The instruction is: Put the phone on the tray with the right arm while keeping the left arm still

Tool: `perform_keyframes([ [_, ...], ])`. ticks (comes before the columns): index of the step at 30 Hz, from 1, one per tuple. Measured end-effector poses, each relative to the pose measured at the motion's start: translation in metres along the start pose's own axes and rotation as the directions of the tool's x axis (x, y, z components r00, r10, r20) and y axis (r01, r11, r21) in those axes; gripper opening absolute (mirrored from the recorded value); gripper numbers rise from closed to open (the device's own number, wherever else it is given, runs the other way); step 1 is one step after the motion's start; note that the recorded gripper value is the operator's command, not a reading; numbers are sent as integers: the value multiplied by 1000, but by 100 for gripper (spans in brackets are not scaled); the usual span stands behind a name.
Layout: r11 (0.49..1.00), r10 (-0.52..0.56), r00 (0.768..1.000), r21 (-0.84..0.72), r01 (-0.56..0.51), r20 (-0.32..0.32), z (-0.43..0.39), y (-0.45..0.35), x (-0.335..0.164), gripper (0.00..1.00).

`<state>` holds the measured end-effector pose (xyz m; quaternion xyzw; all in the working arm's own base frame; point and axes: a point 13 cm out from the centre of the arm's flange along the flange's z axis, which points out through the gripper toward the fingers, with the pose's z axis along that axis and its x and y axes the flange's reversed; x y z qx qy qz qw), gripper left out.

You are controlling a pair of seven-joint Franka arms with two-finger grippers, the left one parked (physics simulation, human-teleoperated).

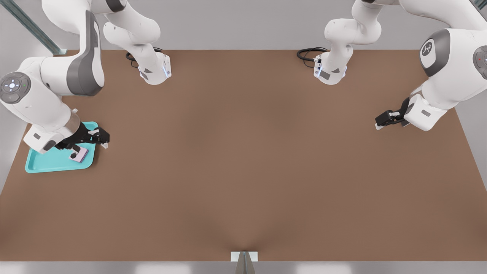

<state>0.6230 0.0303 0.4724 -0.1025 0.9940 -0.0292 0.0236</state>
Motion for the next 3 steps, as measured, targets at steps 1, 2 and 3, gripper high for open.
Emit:
perform_keyframes([
  [1,1000,0,1000,-6,0,-15,-1,7,14,100],
  [2,1000,0,1000,-11,0,-31,2,12,26,100],
  [3,1000,2,999,-14,-2,-40,4,16,33,100],
])
